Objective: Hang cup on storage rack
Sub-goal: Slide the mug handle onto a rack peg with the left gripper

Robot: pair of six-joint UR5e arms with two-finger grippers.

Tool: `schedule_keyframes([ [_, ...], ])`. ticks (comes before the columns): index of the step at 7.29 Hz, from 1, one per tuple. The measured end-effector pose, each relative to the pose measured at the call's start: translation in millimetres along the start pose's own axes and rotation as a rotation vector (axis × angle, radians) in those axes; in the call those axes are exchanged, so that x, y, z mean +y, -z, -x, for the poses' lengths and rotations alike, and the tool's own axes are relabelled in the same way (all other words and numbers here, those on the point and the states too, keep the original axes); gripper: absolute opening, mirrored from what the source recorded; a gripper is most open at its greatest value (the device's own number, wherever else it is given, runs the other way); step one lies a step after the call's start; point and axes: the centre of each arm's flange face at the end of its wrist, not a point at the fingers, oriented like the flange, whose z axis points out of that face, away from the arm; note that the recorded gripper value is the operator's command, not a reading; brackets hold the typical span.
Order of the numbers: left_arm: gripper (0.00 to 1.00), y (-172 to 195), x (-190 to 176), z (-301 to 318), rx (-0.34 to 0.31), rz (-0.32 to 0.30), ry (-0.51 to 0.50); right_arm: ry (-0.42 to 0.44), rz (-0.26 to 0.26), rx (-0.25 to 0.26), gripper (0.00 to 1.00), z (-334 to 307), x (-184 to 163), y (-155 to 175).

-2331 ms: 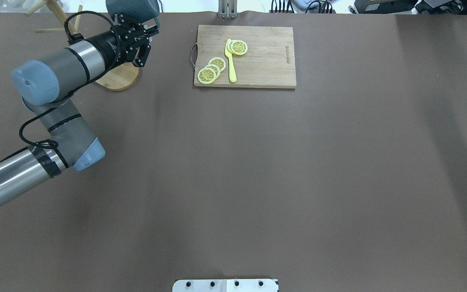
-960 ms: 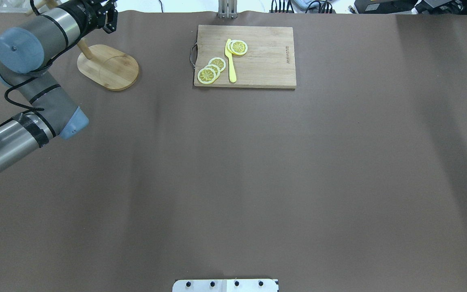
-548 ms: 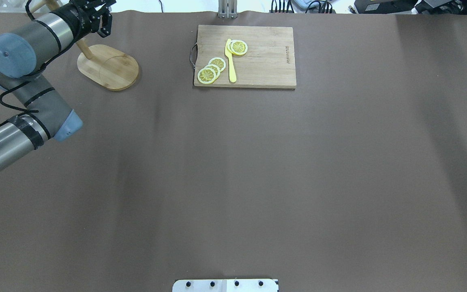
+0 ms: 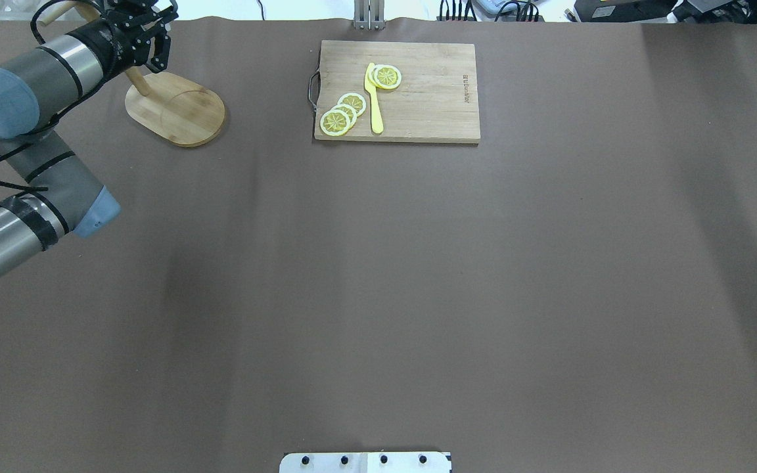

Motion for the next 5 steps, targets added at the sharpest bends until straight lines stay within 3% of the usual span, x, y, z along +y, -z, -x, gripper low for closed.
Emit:
schedule_keyframes([
  [5, 0.00, 6.9, -22.5, 6.2, -0.008, 0.017, 0.017, 0.000, 0.000, 0.000, 1.00, 0.0, 0.0, 0.0],
])
